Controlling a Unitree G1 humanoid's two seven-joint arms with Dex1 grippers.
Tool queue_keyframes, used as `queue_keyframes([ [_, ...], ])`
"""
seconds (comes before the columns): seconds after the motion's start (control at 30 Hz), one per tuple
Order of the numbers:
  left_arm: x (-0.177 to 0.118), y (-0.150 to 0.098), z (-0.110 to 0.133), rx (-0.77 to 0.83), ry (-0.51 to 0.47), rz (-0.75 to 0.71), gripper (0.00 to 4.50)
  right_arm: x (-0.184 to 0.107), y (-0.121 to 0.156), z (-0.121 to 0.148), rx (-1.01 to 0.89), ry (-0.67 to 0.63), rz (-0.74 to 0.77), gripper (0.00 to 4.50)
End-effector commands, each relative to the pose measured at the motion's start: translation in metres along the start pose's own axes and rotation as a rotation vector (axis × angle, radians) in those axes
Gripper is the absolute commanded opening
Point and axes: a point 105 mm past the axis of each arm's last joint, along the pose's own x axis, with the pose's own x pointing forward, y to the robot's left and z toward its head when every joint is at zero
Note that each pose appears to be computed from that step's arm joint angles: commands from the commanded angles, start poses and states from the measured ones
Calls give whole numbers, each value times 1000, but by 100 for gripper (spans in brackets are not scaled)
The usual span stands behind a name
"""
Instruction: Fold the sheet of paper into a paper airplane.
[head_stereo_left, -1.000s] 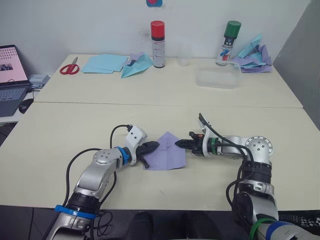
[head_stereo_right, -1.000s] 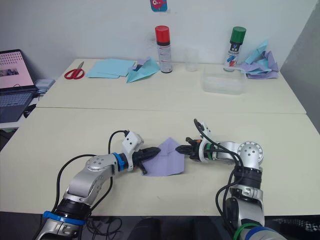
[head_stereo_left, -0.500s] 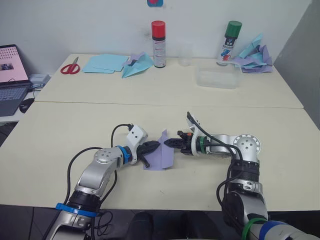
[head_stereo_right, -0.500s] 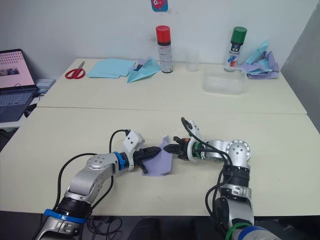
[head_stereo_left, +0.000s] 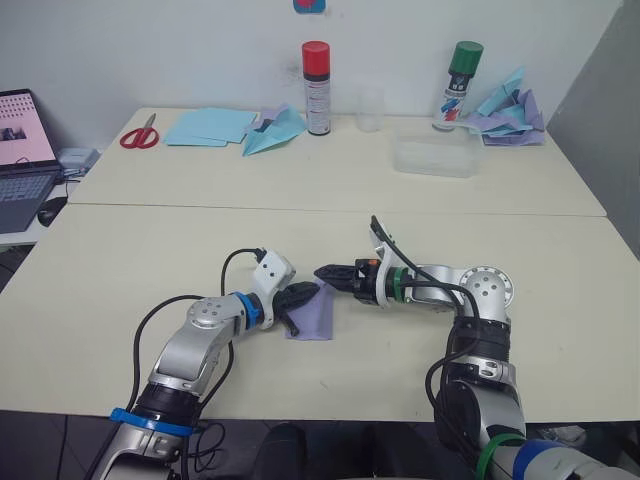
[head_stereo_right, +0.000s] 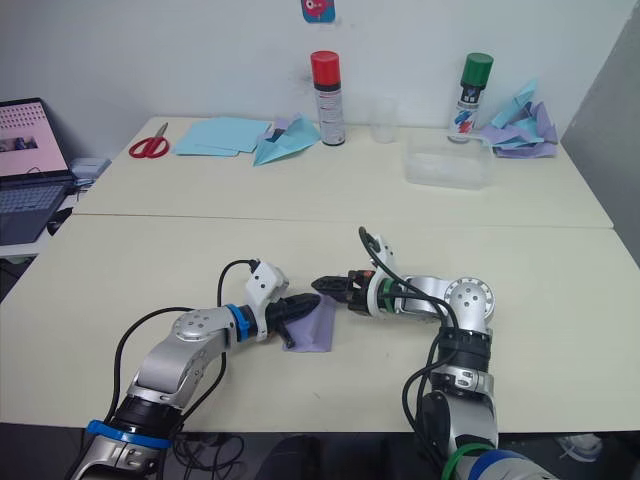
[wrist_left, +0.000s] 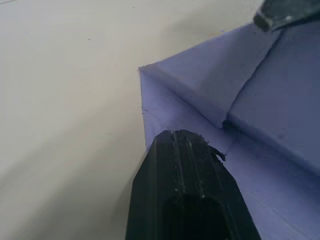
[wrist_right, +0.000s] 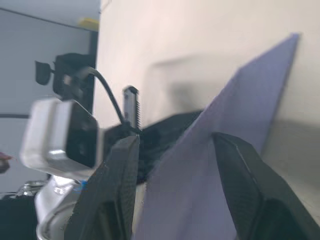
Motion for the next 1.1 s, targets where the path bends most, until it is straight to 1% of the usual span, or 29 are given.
queue_keyframes([
  [0.03, -2, 2, -21, -25, 83, 17, 0, 1, 18, 6, 6, -27, 82, 242],
  [0.33, -4, 3, -22, -25, 86, 20, 0, 3, 20, 8, 49, -48, 99, 242],
  [0.6, -5, 4, -23, -24, 88, 27, 0, 6, 22, 4, 73, -36, 121, 242],
  [0.67, -5, 4, -23, -24, 88, 29, 0, 7, 23, 4, 77, -37, 123, 206],
  [0.7, -6, 4, -23, -24, 88, 29, 0, 7, 23, 4, 79, -39, 125, 180],
  [0.83, -6, 3, -23, -25, 90, 29, 0, 7, 24, 4, 82, -40, 131, 29],
  [0.87, -6, 3, -23, -25, 90, 28, 0, 7, 24, 5, 81, -40, 130, 4],
  [1.1, -6, 3, -24, -23, 91, 26, 0, 6, 22, 4, 83, -34, 124, 4],
])
